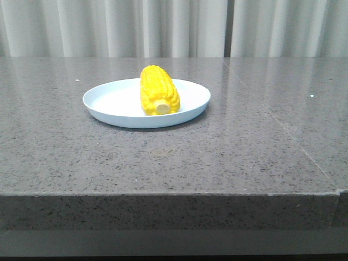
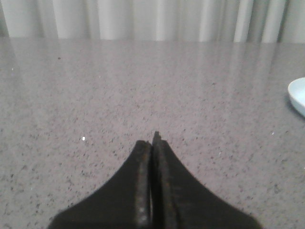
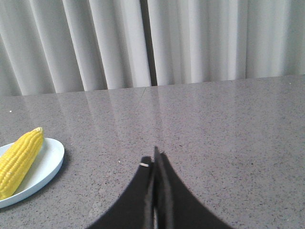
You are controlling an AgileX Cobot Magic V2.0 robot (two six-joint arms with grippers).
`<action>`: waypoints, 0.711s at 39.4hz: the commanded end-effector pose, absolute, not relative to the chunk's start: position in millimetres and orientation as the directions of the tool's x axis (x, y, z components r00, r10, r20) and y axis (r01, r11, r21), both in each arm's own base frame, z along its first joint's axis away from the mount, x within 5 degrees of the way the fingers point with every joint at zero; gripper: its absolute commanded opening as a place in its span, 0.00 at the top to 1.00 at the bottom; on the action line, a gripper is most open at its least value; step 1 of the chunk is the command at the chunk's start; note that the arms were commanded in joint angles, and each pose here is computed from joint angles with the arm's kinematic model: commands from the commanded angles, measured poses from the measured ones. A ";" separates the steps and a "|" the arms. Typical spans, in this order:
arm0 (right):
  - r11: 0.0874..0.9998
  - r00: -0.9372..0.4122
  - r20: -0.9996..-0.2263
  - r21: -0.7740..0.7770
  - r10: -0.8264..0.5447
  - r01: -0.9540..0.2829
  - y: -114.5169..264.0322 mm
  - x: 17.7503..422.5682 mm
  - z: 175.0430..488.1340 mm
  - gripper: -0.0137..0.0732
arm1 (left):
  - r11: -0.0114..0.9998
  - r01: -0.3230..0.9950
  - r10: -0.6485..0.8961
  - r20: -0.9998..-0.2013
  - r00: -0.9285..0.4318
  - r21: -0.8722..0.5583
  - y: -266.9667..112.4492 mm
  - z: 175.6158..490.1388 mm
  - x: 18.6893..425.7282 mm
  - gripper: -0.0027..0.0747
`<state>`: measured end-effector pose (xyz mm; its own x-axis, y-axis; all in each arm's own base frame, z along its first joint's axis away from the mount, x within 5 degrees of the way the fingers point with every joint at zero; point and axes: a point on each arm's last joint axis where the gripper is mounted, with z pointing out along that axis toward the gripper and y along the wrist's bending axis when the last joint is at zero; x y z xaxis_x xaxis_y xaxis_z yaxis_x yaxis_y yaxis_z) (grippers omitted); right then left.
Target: Place corn on plate with both arms
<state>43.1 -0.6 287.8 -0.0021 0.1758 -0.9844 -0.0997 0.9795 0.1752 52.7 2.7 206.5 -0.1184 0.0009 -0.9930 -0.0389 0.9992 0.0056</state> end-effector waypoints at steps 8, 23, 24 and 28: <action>0.981 0.089 -0.983 0.148 0.160 -0.127 0.7 41.6 302.5 0.93 | 0.999 -0.039 0.007 -0.999 0.033 0.005 2.3 199.5 55.9 0.99; 0.981 0.089 -0.983 0.148 0.160 -0.127 0.7 41.6 302.5 0.93 | 0.999 -0.038 0.007 -0.999 0.043 0.005 2.2 200.5 55.9 0.99; 0.981 0.089 -0.983 0.148 0.160 -0.127 0.7 41.6 302.5 0.93 | 0.999 -0.038 0.007 -0.999 0.043 0.005 2.2 200.5 55.9 0.99; 0.981 0.089 -0.983 0.148 0.160 -0.127 0.7 41.6 302.5 0.93 | 0.999 -0.038 0.007 -0.999 0.043 0.005 2.2 200.5 55.9 0.99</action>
<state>43.1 -0.6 287.8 -0.0021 0.1758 -0.9844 -0.0997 0.9795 0.1752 56.2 2.7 198.7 -0.0430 0.0038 -0.9991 -0.0425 0.9991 0.0056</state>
